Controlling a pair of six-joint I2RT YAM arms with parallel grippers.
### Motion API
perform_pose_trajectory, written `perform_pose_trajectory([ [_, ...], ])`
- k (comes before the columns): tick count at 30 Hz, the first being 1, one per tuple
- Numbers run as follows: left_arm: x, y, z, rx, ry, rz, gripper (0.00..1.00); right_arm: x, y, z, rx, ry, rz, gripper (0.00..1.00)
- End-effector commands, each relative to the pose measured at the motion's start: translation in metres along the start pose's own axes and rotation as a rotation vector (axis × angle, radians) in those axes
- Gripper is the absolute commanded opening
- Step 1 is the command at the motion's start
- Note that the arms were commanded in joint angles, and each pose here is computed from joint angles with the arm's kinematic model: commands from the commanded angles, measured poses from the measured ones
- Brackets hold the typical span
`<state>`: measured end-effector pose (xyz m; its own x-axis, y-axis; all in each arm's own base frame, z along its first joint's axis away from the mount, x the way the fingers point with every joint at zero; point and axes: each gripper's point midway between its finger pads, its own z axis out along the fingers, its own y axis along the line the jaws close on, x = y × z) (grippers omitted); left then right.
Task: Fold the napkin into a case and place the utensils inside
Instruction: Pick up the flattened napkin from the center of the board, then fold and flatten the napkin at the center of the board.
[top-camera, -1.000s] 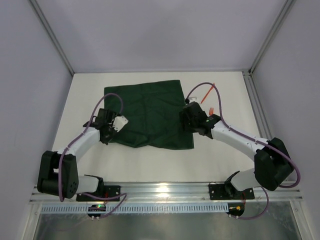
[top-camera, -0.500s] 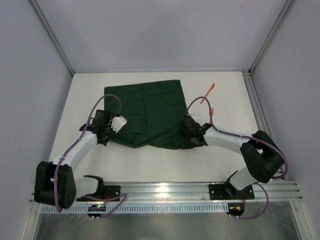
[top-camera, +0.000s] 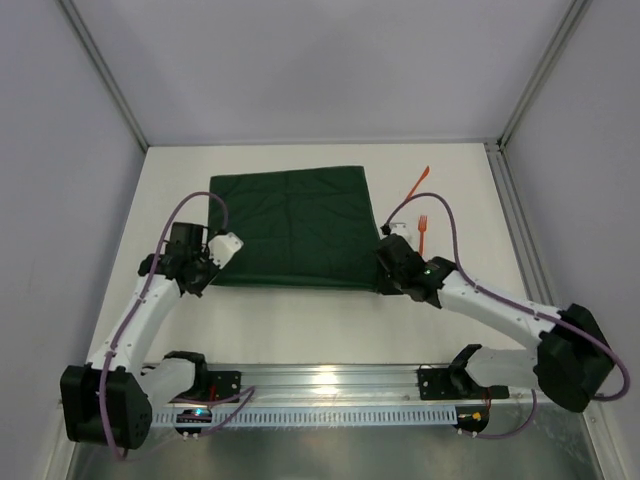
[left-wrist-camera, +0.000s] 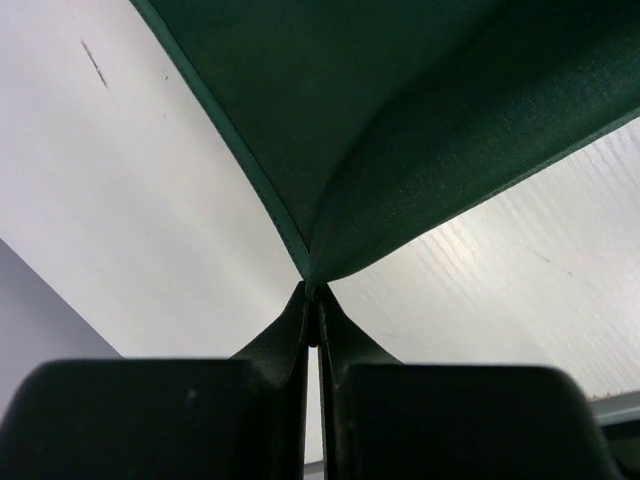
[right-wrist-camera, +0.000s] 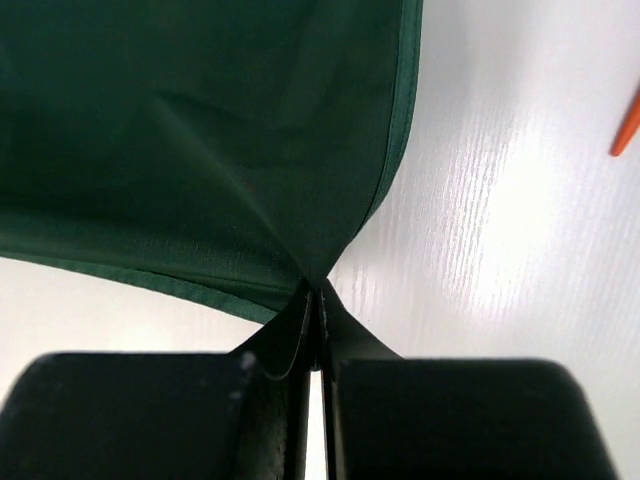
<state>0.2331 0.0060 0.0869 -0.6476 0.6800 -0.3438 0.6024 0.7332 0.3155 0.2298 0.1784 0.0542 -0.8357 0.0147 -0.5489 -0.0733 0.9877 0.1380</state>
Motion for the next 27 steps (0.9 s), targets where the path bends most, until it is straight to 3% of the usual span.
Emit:
perform_pose_trajectory([
  [1, 0.004, 0.004, -0.023, 0.014, 0.001, 0.035, 0.0, -0.018, -0.006, -0.043, -0.02, -0.064, -0.002, 0.04],
  [9, 0.02, -0.026, -0.044, 0.151, 0.028, 0.055, 0.0, -0.018, -0.003, -0.106, -0.128, -0.033, -0.092, 0.04],
  [16, 0.02, -0.043, -0.095, 0.215, -0.033, 0.058, 0.0, 0.02, 0.001, -0.148, -0.195, 0.124, -0.156, 0.04],
  [18, 0.014, -0.039, -0.1, 0.198, -0.052, 0.044, 0.0, 0.02, 0.007, -0.153, -0.236, 0.126, -0.174, 0.04],
  [23, -0.022, -0.006, -0.085, 0.108, -0.102, -0.031, 0.0, -0.035, 0.01, -0.147, -0.248, -0.025, -0.197, 0.04],
  [27, -0.061, 0.024, -0.066, 0.082, -0.117, -0.078, 0.0, -0.067, 0.006, -0.102, -0.247, 0.032, -0.165, 0.04],
])
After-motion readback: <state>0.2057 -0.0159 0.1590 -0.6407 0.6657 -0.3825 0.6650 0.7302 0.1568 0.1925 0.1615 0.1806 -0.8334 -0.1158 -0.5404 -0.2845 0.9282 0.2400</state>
